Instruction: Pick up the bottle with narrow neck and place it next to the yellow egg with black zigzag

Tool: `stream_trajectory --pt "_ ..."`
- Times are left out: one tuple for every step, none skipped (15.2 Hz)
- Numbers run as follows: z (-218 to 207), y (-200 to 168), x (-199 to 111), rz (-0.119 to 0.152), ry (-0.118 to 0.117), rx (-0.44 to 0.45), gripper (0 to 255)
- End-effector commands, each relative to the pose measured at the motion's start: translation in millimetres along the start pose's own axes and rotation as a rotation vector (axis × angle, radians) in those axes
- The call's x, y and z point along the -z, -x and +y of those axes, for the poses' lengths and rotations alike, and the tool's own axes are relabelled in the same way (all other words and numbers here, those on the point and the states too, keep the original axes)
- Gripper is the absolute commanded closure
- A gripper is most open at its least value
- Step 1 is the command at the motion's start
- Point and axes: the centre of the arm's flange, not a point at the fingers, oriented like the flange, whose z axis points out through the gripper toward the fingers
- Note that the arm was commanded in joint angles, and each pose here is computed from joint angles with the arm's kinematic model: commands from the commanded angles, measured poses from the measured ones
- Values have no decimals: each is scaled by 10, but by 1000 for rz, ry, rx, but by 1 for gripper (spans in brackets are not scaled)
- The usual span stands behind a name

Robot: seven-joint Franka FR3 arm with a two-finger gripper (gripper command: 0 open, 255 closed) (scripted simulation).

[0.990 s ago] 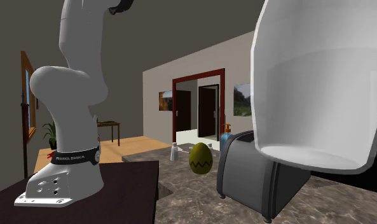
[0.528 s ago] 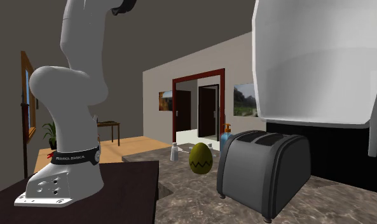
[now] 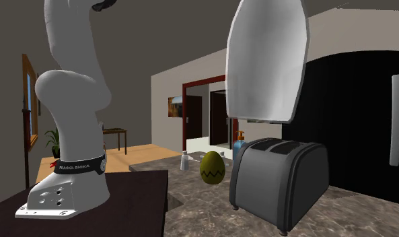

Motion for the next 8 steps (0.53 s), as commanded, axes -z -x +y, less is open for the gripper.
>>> stream_trajectory --pt "-276 -50 -17 -1 2 -1 255" --pt "-407 -69 -19 -1 2 -1 255" --pt "-537 -88 -20 -1 2 -1 255" --pt "-668 -107 -22 -1 2 -1 255" --pt "-798 -126 -23 -1 2 -1 255" --pt "-929 -145 -25 -1 2 -1 255" --pt "-1060 -164 -27 -1 2 -1 255" --pt "-1190 -183 -28 -1 2 -1 255"
